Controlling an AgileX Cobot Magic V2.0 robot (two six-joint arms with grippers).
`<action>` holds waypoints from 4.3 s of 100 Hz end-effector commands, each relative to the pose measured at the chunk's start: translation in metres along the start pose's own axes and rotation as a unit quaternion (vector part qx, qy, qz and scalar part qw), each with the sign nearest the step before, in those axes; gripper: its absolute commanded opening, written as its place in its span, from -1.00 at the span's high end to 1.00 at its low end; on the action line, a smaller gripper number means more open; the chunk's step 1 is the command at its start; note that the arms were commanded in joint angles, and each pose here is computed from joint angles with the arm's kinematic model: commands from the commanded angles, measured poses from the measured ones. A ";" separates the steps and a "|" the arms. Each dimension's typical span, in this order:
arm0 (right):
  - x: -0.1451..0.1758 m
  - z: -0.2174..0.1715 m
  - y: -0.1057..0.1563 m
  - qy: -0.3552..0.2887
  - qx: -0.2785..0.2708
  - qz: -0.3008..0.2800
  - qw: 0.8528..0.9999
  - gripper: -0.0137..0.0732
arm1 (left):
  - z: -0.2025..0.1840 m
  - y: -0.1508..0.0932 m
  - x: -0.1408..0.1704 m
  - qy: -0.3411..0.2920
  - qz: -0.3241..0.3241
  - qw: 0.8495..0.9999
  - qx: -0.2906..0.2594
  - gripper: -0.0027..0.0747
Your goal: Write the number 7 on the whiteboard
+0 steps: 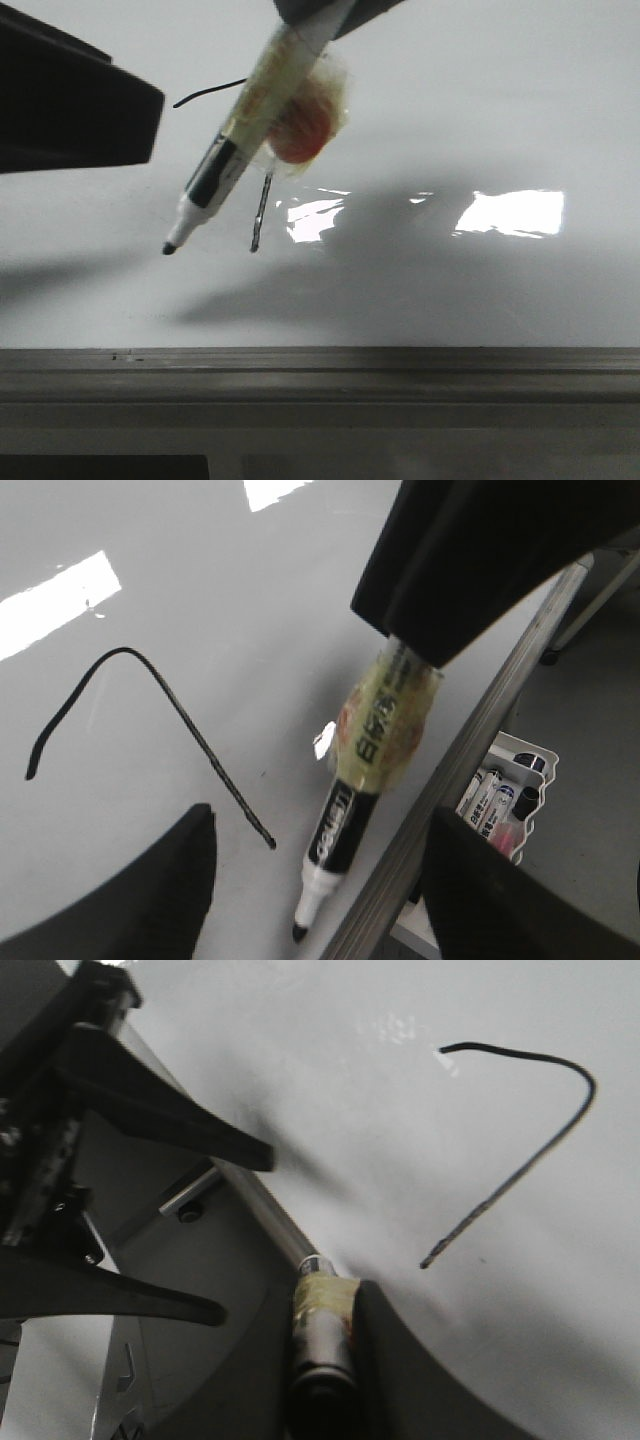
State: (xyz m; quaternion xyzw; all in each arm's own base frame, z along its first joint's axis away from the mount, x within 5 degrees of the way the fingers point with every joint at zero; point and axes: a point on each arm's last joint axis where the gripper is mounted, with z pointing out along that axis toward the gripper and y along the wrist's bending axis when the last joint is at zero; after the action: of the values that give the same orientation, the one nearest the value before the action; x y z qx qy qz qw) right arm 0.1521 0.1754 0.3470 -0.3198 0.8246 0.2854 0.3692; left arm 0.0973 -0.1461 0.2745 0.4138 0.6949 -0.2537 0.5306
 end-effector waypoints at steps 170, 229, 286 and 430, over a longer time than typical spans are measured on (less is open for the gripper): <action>-0.018 -0.007 0.015 -0.072 -0.023 -0.009 0.997 -0.15 | -0.005 0.040 0.008 0.049 -0.393 0.914 -0.089 0.98; -0.017 -0.007 0.015 -0.068 -0.025 -0.008 0.997 -0.15 | 0.004 0.048 0.009 0.033 -0.387 0.914 -0.115 0.81; -0.018 -0.013 0.016 -0.079 -0.027 -0.009 0.996 -0.15 | 0.000 0.048 0.006 0.018 -0.390 0.914 -0.115 -0.10; 0.133 -0.124 -0.008 -0.368 0.052 -0.150 0.916 0.83 | -0.168 -0.001 0.002 -0.309 -0.130 0.936 -0.110 0.98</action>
State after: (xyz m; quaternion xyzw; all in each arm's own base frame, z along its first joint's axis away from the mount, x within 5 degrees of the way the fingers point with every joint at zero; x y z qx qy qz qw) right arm 0.0355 0.0421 0.2971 -0.3049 0.6150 0.2794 0.6713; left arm 0.0119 -0.0181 0.3102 0.1777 0.6042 -0.3488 0.6940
